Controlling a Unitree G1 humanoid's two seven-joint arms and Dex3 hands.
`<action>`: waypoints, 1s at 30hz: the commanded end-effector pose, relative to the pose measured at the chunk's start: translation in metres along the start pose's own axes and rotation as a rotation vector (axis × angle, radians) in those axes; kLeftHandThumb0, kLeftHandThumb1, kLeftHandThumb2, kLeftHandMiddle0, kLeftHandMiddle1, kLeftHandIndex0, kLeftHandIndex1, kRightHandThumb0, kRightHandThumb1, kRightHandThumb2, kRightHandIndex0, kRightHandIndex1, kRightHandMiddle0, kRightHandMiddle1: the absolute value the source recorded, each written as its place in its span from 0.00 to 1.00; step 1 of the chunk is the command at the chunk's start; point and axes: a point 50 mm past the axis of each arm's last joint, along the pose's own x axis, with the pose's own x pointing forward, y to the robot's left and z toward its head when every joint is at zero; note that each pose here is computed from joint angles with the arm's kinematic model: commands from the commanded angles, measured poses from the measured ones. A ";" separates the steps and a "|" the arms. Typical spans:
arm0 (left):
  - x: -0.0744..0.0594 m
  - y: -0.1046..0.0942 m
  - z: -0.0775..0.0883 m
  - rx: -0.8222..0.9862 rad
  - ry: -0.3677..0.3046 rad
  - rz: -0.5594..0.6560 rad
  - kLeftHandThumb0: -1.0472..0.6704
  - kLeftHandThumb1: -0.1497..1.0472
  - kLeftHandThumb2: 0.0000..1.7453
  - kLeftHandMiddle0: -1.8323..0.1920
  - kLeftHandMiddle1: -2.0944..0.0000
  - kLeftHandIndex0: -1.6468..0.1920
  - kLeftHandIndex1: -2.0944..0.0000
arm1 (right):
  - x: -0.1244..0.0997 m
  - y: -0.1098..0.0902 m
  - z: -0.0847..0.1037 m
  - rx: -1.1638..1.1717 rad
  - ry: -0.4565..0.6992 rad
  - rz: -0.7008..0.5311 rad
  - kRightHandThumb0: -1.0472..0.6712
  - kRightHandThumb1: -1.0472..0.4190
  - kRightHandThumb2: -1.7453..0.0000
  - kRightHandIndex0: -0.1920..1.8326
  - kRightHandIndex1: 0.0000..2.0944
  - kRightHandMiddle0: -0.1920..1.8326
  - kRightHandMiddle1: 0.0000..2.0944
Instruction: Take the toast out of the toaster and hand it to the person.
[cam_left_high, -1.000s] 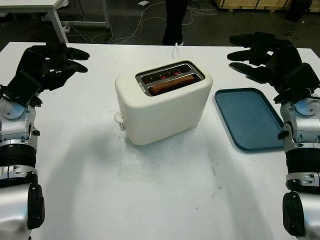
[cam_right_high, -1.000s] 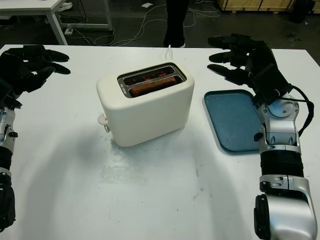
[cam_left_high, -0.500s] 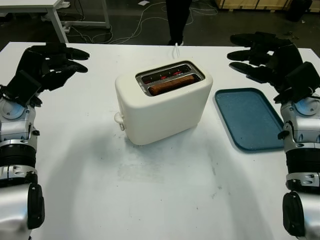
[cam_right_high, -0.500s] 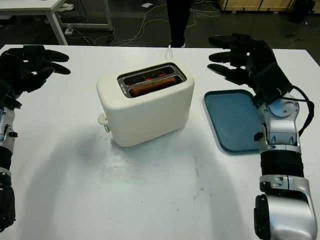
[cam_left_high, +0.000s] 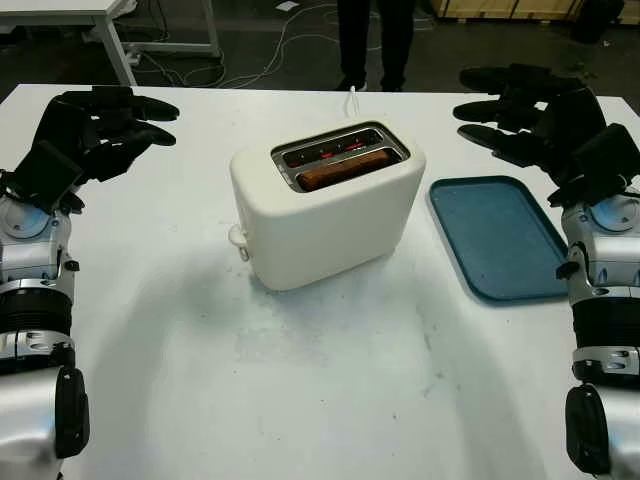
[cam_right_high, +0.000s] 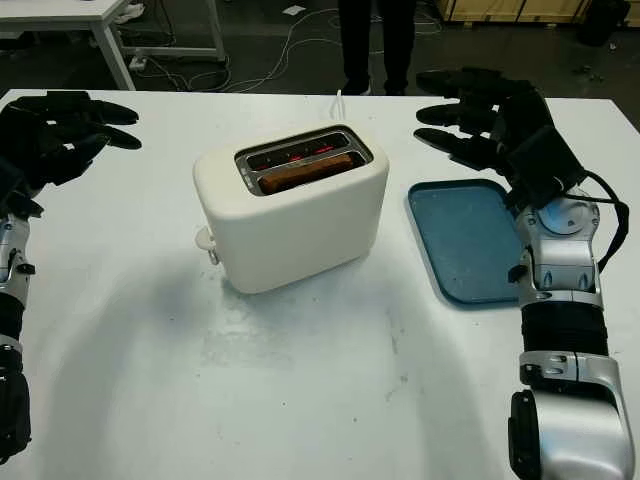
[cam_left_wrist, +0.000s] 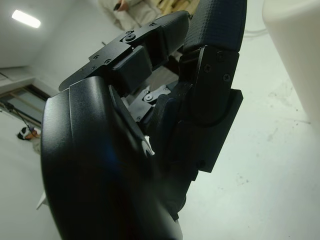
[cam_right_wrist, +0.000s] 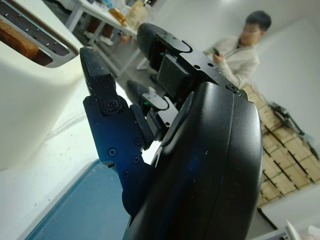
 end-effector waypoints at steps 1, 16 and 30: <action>-0.002 0.001 0.000 -0.018 -0.005 0.009 0.00 0.89 0.07 0.44 0.73 0.33 0.88 | -0.002 -0.002 0.000 -0.003 -0.003 -0.009 0.43 0.20 1.00 0.48 0.17 0.52 0.02; -0.001 0.001 0.000 -0.023 -0.003 0.012 0.00 0.89 0.07 0.44 0.73 0.33 0.88 | 0.000 -0.002 0.001 -0.012 -0.010 0.000 0.43 0.19 1.00 0.49 0.16 0.53 0.02; -0.001 0.000 0.000 -0.027 -0.007 0.003 0.00 0.89 0.06 0.44 0.73 0.33 0.89 | -0.001 -0.001 0.002 -0.015 0.002 -0.001 0.43 0.19 1.00 0.49 0.14 0.53 0.01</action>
